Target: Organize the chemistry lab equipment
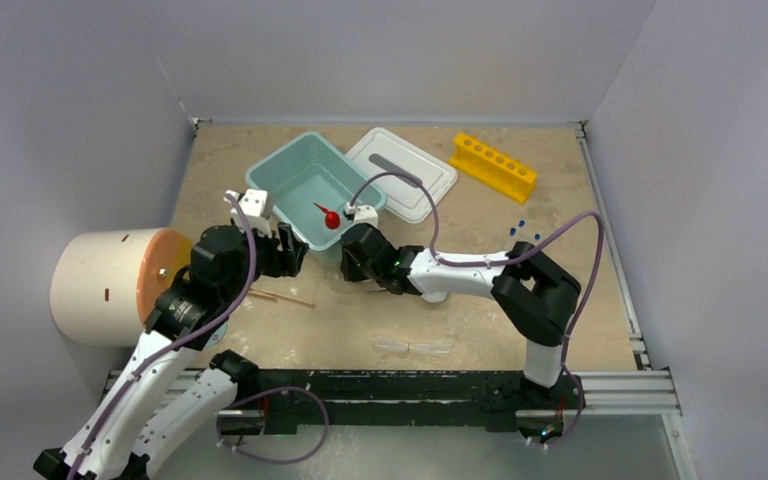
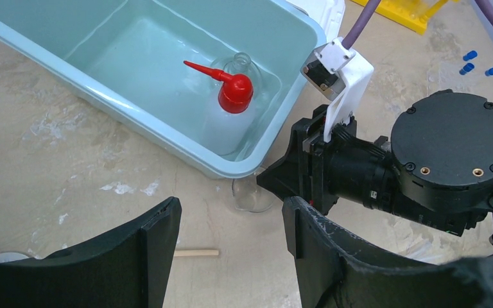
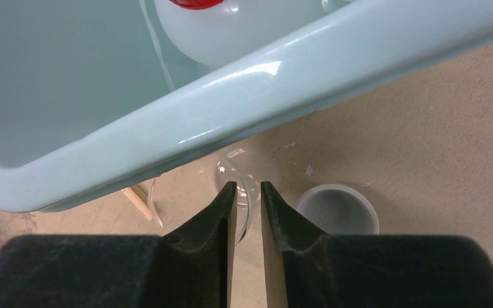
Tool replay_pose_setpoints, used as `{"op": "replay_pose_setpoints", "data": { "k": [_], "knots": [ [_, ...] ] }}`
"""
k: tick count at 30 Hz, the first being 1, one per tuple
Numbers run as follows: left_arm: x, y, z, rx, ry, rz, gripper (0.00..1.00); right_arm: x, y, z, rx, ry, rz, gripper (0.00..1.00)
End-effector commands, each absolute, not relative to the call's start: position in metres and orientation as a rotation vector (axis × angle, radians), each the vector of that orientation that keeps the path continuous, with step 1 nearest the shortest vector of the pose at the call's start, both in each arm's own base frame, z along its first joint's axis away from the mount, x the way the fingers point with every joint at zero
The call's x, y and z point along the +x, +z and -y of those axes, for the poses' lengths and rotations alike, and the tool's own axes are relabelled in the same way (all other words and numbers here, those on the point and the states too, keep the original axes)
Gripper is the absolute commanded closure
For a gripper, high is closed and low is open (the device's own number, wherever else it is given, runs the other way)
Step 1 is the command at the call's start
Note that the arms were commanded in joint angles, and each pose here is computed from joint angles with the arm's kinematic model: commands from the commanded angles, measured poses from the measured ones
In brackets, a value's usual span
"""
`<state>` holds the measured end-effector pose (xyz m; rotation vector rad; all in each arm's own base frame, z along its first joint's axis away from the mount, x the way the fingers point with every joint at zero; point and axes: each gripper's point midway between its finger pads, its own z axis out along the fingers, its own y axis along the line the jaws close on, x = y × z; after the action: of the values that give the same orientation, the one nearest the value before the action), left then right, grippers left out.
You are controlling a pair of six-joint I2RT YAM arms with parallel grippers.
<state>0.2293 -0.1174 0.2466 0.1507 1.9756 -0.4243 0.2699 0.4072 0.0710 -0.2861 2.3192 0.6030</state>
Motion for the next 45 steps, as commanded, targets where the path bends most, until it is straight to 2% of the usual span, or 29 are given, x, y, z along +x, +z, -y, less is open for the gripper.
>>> {"op": "replay_pose_setpoints", "data": {
  "k": [1, 9, 20, 32, 45],
  "knots": [
    [0.234, 0.258, 0.122, 0.138, -0.449, -1.929, 0.4, 0.276, 0.095, -0.419, -0.297, 0.628, -2.259, 0.8],
    [0.236, 0.256, 0.12, 0.137, -0.437, -1.933, 0.4, 0.27, 0.107, -0.42, -0.319, 0.622, -2.245, 1.0],
    [0.243, 0.262, 0.128, 0.13, -0.455, -1.974, 0.4, 0.243, 0.149, -0.403, -0.373, 0.685, -2.182, 1.0],
    [0.213, 0.242, 0.177, 0.404, -0.724, -2.172, 0.42, 0.234, 0.176, -0.386, -0.451, 0.644, -2.097, 1.0],
    [0.221, 0.198, 0.178, 0.445, -0.605, -2.346, 0.5, 0.227, 0.192, -0.403, -0.476, 0.665, -2.062, 1.0]
  ]
}}
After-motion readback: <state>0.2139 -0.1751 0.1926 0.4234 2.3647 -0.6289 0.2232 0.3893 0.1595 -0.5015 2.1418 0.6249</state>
